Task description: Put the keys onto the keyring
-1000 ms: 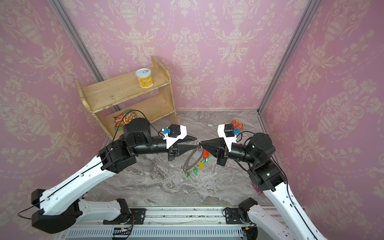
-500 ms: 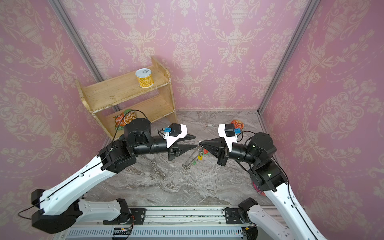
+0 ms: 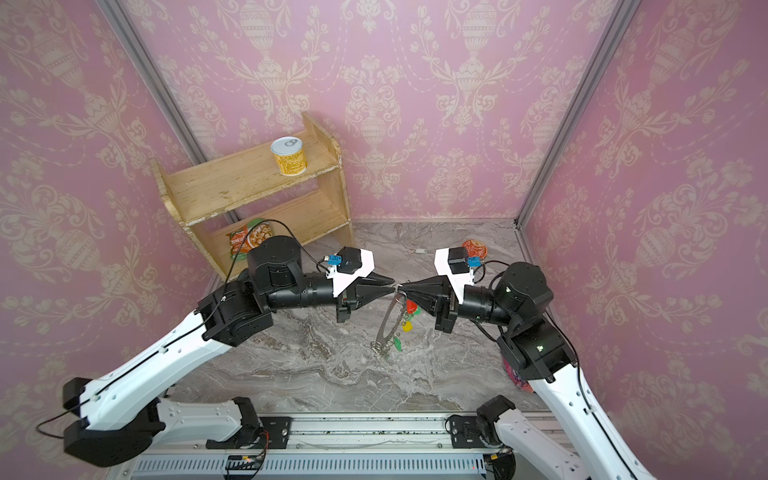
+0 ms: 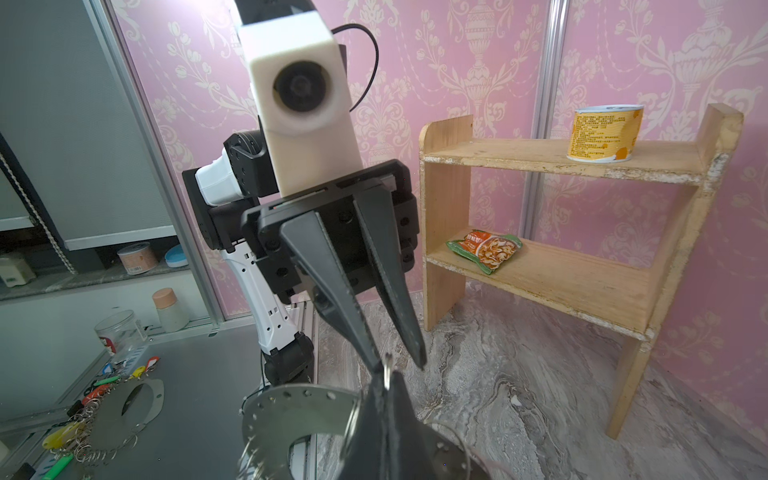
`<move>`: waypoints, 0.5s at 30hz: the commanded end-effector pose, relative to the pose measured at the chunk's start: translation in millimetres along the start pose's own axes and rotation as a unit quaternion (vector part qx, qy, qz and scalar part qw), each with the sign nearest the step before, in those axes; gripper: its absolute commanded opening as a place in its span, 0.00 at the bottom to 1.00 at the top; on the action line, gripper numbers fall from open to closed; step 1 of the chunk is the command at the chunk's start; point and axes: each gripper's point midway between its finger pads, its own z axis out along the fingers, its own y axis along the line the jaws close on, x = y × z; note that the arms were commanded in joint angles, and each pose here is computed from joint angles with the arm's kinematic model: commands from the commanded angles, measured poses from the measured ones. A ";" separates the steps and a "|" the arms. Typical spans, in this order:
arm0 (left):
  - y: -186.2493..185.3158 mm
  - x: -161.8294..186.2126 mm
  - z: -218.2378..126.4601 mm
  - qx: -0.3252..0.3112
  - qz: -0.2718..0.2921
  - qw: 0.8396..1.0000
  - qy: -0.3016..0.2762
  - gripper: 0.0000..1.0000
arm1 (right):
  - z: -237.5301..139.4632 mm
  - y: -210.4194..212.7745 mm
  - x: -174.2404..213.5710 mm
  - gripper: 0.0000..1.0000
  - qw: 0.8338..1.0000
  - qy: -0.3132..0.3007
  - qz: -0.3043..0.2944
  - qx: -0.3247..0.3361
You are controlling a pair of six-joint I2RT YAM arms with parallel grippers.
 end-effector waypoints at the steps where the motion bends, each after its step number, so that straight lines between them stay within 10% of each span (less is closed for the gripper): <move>1: -4.7 -6.9 2.2 0.024 -0.010 1.000 -0.014 0.16 | -3.8 11.7 -20.0 0.00 0.999 -0.018 -0.034 -0.013; 15: -9.2 -12.6 3.2 0.040 0.000 0.999 -0.025 0.00 | -3.6 6.9 -17.6 0.06 0.999 -0.005 -0.031 0.004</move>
